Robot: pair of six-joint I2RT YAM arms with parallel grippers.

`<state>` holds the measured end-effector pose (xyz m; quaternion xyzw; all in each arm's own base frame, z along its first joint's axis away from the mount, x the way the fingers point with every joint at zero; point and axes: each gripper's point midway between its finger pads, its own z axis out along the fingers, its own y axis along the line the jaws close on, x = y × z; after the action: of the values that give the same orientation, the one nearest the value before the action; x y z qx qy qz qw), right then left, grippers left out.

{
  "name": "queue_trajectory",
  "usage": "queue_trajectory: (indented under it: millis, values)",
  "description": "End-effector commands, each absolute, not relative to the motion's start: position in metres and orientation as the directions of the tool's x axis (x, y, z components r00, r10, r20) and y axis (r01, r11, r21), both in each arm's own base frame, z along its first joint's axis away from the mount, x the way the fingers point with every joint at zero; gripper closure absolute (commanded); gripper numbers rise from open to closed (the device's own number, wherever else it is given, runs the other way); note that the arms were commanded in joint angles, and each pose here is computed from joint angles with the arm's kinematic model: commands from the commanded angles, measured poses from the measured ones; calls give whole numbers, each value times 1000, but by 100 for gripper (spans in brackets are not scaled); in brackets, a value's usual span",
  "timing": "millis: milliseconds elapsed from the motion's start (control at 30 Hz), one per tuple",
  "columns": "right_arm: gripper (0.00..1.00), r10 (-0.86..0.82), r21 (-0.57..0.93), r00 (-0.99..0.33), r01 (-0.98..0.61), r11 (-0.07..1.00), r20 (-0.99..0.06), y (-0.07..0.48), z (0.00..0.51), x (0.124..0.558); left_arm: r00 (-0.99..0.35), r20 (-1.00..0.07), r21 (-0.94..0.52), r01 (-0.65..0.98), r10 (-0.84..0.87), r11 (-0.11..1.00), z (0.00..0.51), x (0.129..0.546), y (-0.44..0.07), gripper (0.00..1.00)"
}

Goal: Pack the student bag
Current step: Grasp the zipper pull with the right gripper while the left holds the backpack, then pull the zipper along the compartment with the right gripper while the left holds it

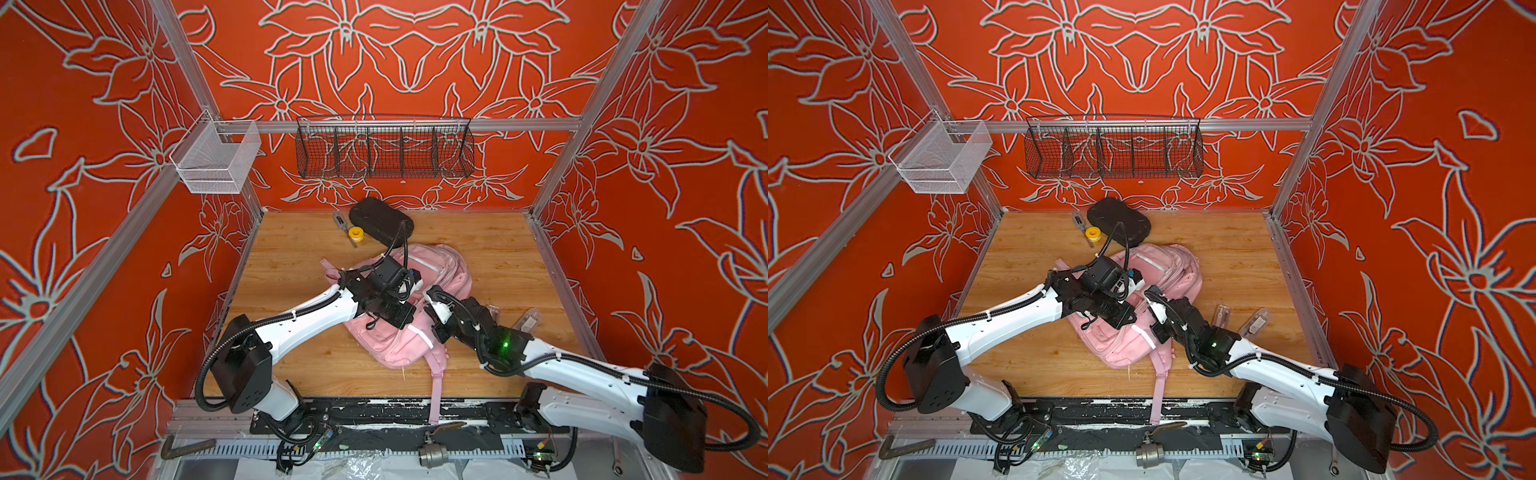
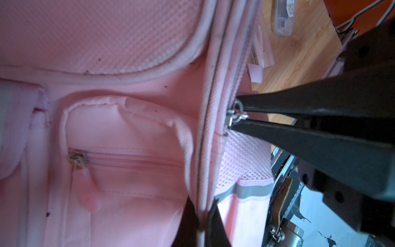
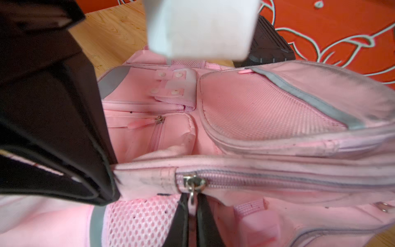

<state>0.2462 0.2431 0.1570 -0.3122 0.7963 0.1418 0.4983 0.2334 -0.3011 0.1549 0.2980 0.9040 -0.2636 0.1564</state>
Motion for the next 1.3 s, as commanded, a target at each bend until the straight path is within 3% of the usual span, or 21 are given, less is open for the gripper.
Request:
queue_trajectory:
  millis: [0,233,700,900,1033,1200,1267]
  values:
    - [95,-301,-71,-270,-626,777,-915,244,182,253,-730,-506,-428,675,460,601,183,221,-310,100]
    - [100,-295,-44,-300,-631,775,-907,243,177,252,-732,-484,-403,672,479,621,180,219,-299,100]
    - [100,-231,-14,-521,-387,922,-822,169,171,300,-754,-353,-331,655,554,680,163,196,-237,100]
    - [100,-226,-10,-537,-376,926,-813,160,179,316,-727,-349,-290,683,591,670,164,189,-223,100]
    - [100,-249,20,-536,-445,895,-806,168,177,310,-718,-355,-260,691,599,674,167,193,-214,100]
    - [100,-257,88,-383,-688,721,-887,207,186,278,-717,-385,-284,692,582,664,177,199,-220,100]
    - [100,-238,76,-356,-680,729,-904,204,185,275,-716,-391,-291,692,578,661,178,200,-223,100]
